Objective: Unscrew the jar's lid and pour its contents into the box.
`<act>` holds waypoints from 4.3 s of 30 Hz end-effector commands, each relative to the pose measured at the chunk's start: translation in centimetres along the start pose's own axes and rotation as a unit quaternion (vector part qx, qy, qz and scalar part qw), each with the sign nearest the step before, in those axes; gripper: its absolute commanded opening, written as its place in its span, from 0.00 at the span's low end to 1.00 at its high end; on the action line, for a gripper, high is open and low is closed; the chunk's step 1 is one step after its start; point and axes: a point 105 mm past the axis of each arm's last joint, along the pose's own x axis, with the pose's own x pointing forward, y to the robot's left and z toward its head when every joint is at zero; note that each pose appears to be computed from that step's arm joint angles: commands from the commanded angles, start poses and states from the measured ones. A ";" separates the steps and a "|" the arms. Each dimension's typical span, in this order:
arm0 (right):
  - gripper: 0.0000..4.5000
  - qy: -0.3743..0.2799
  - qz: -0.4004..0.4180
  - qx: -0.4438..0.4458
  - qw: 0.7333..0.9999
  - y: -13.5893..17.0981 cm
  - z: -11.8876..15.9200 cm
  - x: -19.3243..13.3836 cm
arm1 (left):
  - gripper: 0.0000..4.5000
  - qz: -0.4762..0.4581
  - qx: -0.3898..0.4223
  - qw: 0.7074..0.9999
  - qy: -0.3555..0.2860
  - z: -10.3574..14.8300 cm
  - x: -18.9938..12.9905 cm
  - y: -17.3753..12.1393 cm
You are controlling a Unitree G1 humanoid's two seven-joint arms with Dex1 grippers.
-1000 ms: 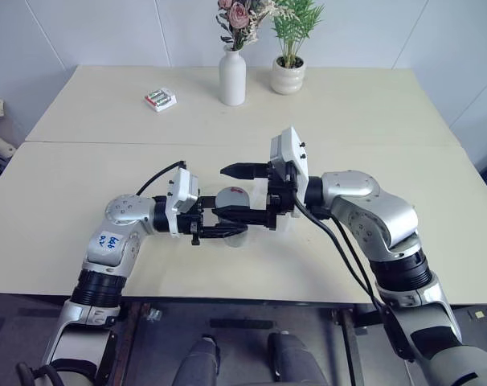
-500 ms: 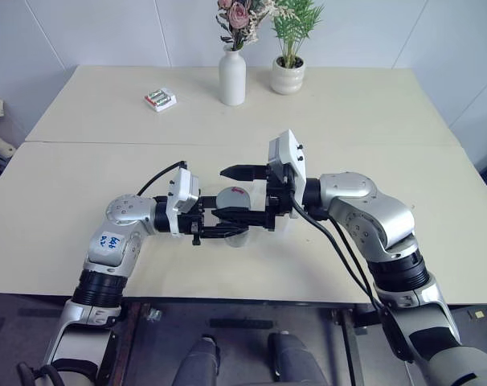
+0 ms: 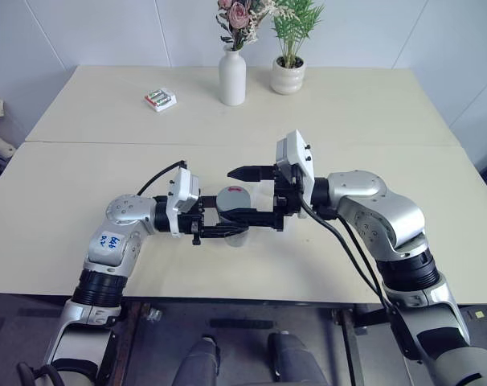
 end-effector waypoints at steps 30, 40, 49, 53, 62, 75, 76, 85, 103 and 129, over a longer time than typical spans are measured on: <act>1.00 0.009 -0.048 -0.011 0.999 -1.3 0.8 -4.4 | 0.47 -0.006 0.019 1.000 -0.007 1.0 0.1 0.1; 1.00 0.022 -0.072 0.002 0.997 -1.7 0.0 -6.1 | 0.47 -0.010 0.018 1.000 -0.007 1.0 0.2 0.0; 1.00 0.029 -0.048 0.026 0.998 -0.7 -0.2 -7.3 | 0.47 -0.009 0.018 1.000 -0.005 1.0 0.0 0.0; 1.00 0.009 -0.039 0.022 0.999 -0.4 1.0 -6.8 | 0.47 -0.008 0.016 1.000 -0.005 0.9 0.0 -0.1; 1.00 -0.028 -0.002 0.007 1.000 0.7 2.5 -3.8 | 0.47 -0.008 0.016 1.000 -0.007 1.0 0.0 0.0; 1.00 -0.023 0.027 0.002 0.999 1.7 2.0 -0.9 | 0.47 -0.006 0.016 1.000 -0.006 0.9 -0.1 -0.1; 1.00 -0.022 0.027 0.001 0.999 1.7 2.0 -0.8 | 0.47 -0.006 0.016 1.000 -0.006 0.9 0.0 -0.1; 1.00 -0.019 0.032 -0.005 0.999 1.6 2.0 0.2 | 0.47 -0.005 0.017 1.000 -0.006 0.9 0.0 0.0; 0.91 -0.011 0.035 -0.007 0.999 1.2 0.8 0.9 | 0.47 -0.004 0.018 1.000 -0.005 1.1 0.0 0.0; 0.73 -0.077 0.026 -0.017 0.997 -0.1 4.4 0.1 | 0.47 -0.005 0.014 1.000 -0.003 0.9 -0.1 -0.4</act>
